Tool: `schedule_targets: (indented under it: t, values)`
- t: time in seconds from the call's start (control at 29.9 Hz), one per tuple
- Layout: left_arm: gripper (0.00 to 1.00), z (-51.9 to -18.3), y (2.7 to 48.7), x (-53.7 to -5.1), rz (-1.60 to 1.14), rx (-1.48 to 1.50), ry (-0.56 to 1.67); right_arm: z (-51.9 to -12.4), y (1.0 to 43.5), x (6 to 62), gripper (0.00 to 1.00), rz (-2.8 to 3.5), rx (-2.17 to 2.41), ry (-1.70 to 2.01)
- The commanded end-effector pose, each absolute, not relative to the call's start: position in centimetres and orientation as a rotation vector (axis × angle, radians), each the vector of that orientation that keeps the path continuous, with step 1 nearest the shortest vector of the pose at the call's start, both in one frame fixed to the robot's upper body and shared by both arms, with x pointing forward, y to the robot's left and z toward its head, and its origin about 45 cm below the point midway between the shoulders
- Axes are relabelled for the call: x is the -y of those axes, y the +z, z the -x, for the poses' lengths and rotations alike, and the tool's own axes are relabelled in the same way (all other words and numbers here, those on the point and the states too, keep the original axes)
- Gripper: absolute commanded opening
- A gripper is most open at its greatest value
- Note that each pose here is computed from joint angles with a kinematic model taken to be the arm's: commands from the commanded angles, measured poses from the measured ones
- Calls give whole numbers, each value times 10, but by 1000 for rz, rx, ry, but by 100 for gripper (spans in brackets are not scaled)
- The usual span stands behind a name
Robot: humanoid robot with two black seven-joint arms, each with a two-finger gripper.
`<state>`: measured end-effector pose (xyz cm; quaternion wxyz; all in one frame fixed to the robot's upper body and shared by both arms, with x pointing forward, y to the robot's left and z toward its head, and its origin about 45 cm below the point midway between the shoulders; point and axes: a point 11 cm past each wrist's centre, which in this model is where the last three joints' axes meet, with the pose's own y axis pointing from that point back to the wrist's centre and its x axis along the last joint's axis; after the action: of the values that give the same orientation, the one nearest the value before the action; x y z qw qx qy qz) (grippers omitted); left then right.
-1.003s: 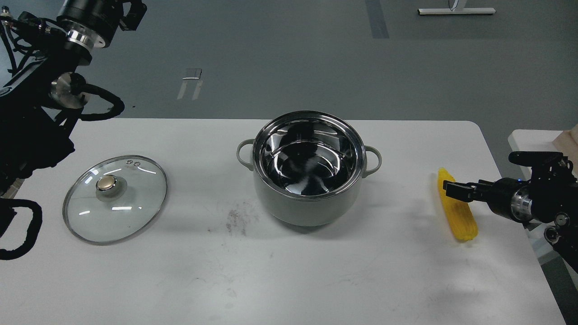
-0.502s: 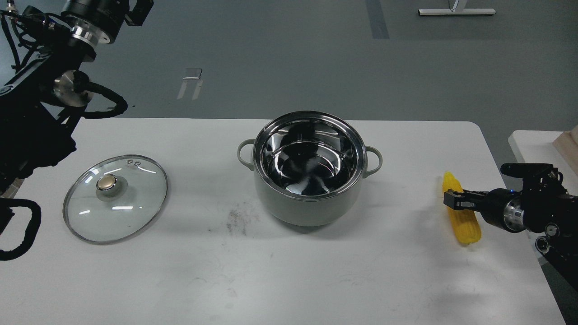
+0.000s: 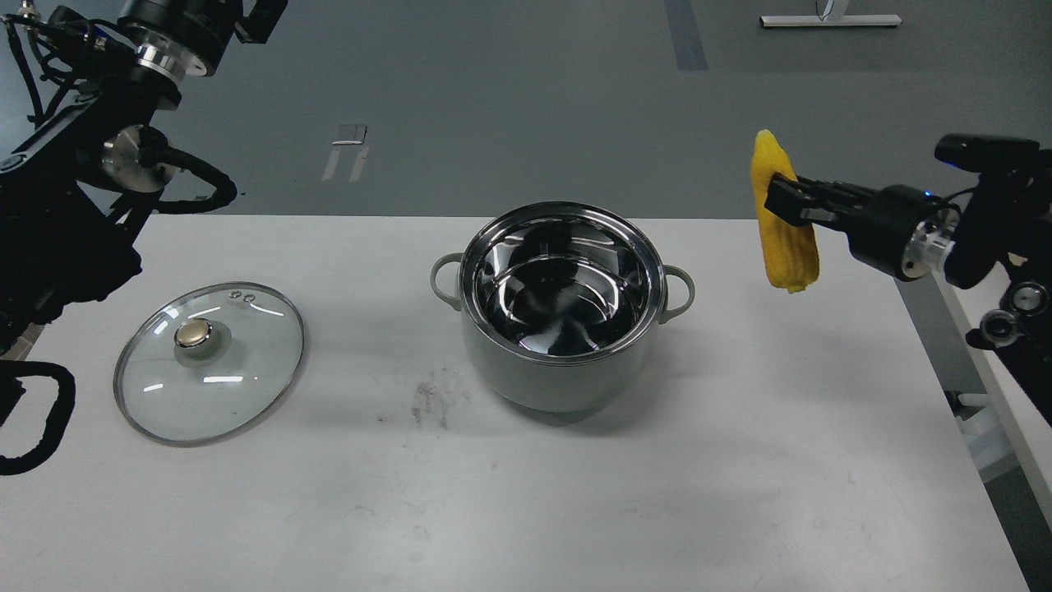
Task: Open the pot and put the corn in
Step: 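Lift the corn and move it over the open pot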
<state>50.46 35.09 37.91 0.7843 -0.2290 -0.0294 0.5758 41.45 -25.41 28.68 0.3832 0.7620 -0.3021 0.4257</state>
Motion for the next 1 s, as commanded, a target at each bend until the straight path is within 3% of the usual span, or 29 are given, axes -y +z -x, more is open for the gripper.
schedule_targets:
  t: [0.0, 0.1, 0.27, 0.53, 0.7, 0.77, 0.97]
  values:
    - [97, -505, 379, -350, 494, 63, 1242, -422, 309, 188, 0, -2052, 759, 1176]
    - [97, -505, 380, -350, 495, 64, 1240, -419, 301, 127, 0, -2126, 634, 1210]
    - [97, -503, 384, -359, 492, 77, 1251, -412, 267, 82, 0, -2105, 436, 1214]
    - [97, -502, 385, -361, 493, 81, 1255, -411, 231, 75, 1, -2036, 336, 1179]
    - [97, -503, 386, -362, 499, 81, 1257, -410, 230, 75, 15, -2033, 330, 1179]
    - [97, -503, 386, -360, 501, 80, 1254, -410, 230, 75, 29, -2033, 330, 1179]
    - [97, -503, 387, -361, 501, 81, 1255, -408, 224, 77, 50, -2029, 314, 1170]
